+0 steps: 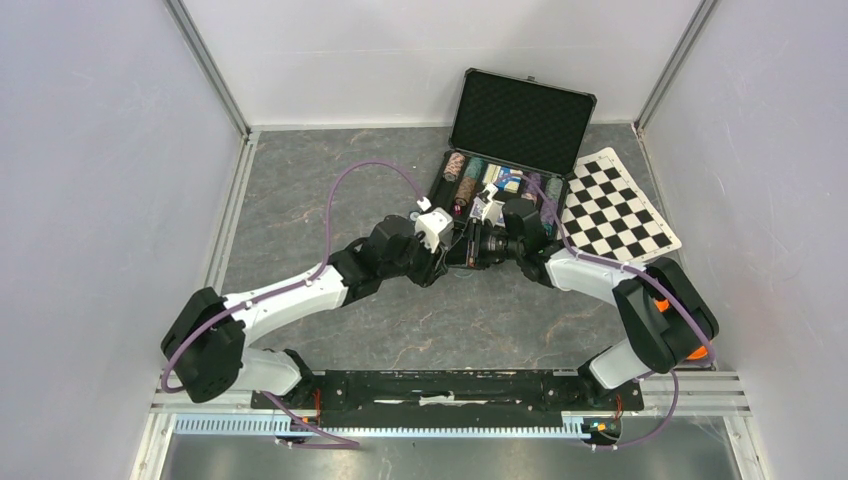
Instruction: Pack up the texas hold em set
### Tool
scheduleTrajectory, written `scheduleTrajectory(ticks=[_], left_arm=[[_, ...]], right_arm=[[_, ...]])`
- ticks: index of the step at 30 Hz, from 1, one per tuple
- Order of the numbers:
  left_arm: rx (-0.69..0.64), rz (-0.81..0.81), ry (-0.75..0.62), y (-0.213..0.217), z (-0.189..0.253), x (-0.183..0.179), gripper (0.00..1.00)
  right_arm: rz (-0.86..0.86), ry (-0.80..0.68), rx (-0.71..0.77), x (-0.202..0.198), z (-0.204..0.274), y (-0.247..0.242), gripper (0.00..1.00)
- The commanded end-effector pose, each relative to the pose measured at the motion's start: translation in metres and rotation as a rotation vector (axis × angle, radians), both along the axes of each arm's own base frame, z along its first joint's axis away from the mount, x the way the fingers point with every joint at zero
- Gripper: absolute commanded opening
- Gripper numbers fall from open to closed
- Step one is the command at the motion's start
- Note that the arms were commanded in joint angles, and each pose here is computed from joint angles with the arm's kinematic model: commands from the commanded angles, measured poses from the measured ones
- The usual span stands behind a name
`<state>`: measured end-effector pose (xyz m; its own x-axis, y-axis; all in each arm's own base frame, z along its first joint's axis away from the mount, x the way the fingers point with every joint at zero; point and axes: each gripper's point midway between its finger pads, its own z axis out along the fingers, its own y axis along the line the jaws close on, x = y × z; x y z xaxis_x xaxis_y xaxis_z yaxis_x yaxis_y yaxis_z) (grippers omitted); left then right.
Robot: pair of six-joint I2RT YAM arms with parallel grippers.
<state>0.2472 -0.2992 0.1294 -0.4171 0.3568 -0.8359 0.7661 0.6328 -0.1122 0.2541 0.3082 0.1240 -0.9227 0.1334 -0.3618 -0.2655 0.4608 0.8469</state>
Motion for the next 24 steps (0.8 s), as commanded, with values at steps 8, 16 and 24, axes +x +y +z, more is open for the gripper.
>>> scheduleTrajectory(ticks=[8,16,24], left_arm=[[-0.131,0.054,-0.133,-0.001,0.043,0.008,0.7],[-0.263,0.108,-0.1,0.028,0.051,-0.024,1.0],[-0.291,0.16,-0.077,0.051,0.05,-0.04,1.0]], right_arm=[[0.022,-0.125,-0.047,0.004,0.01,-0.008,0.0],[-0.145,-0.382,-0.567,0.043,-0.009,-0.103,0.0],[-0.311,-0.507,-0.89,0.053,-0.014,-0.192,0.0]])
